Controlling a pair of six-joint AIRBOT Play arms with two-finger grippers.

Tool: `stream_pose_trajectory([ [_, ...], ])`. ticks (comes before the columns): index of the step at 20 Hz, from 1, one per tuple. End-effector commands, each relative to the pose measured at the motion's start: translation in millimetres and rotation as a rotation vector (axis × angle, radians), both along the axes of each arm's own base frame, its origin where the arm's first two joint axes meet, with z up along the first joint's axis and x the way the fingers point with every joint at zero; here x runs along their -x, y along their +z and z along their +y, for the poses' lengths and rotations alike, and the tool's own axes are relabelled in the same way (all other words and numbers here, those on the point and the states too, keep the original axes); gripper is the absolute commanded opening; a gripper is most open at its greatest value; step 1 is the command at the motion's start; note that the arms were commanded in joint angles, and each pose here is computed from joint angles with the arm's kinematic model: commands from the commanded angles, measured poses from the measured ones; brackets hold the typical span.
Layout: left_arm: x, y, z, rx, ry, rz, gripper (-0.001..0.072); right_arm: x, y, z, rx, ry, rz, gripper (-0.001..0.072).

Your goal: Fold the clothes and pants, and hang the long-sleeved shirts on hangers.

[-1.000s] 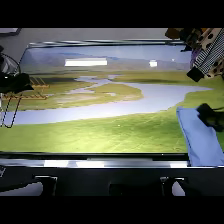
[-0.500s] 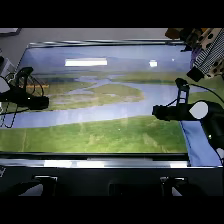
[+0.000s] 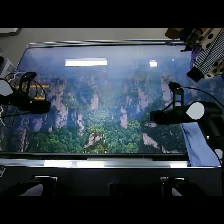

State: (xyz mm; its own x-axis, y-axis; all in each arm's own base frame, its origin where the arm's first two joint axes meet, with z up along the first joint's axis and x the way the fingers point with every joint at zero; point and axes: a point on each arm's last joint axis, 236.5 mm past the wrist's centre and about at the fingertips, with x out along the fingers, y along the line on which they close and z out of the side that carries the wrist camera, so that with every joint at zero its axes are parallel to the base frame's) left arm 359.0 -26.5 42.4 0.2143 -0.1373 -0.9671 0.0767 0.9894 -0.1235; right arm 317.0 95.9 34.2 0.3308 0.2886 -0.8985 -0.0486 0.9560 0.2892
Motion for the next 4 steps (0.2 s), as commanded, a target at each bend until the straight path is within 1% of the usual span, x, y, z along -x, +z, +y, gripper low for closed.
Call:
stream_pose_trajectory([
  [1, 0.6, -0.2, -0.2, 0.000, -0.001, 0.001, 0.0017, 1.7, -0.5, 0.3, 0.001, 0.003, 0.008, 0.0111],
  [4, 0.6, -0.2, -0.2, 0.000, -0.001, 0.001, 0.0017, 1.7, -0.4, 0.3, 0.001, 0.003, 0.007, 0.0111],
])
